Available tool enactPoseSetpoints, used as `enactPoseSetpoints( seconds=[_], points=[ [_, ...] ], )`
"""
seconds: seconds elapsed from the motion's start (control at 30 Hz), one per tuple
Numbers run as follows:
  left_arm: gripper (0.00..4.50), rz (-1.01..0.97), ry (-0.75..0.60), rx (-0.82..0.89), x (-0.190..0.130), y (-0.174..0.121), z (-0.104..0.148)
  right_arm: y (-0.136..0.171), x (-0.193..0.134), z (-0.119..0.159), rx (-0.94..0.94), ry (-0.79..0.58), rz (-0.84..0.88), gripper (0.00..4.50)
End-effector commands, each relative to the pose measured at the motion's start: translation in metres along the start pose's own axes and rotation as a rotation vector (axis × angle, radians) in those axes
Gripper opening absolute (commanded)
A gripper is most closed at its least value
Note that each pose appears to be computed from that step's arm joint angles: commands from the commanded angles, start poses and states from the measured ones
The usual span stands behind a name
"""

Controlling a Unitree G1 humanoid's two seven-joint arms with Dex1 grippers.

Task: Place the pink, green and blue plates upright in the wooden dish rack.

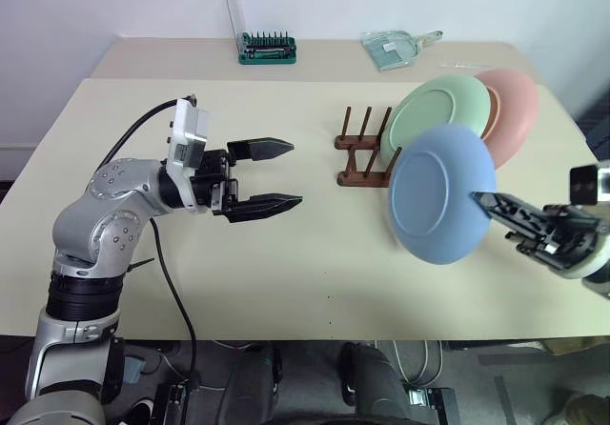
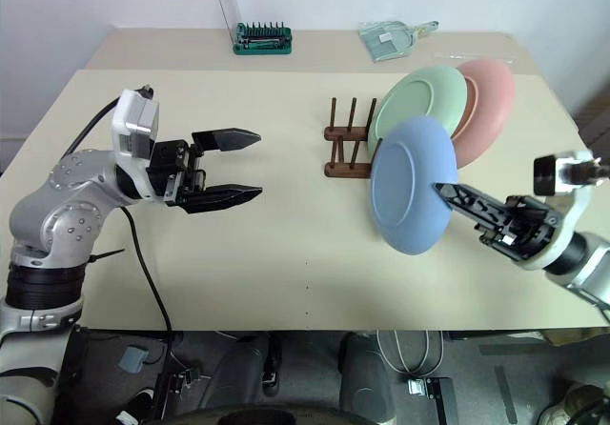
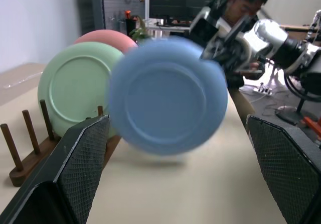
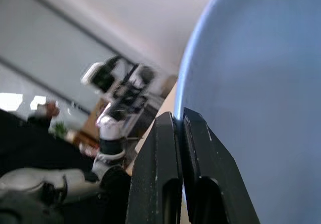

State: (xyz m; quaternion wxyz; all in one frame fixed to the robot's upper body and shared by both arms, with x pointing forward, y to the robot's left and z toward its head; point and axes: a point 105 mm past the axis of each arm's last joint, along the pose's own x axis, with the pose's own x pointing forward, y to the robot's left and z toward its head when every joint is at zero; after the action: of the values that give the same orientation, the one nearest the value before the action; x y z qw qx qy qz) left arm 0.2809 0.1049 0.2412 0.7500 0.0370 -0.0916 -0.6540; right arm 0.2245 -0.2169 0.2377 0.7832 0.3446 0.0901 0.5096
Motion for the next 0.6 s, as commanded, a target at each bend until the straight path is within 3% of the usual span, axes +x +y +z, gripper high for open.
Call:
enactPoseSetpoints(
  seconds=[0.03, 0.27, 0.6],
  points=[
    [4.50, -0.002, -0.026, 0.053, 0.000, 0.002, 0.011, 0.025, 0.011, 0.017, -0.082, -0.009, 0.071, 0.02],
    [4.50, 0.014, -0.035, 0.075, 0.001, 0.004, 0.013, 0.033, 0.027, 0.039, -0.114, -0.071, 0.122, 0.02],
    [4.50, 0.078, -0.001, 0.192, -0.002, 0.016, 0.009, 0.012, 0.076, 0.053, -0.248, -0.110, 0.106, 0.02]
  ],
)
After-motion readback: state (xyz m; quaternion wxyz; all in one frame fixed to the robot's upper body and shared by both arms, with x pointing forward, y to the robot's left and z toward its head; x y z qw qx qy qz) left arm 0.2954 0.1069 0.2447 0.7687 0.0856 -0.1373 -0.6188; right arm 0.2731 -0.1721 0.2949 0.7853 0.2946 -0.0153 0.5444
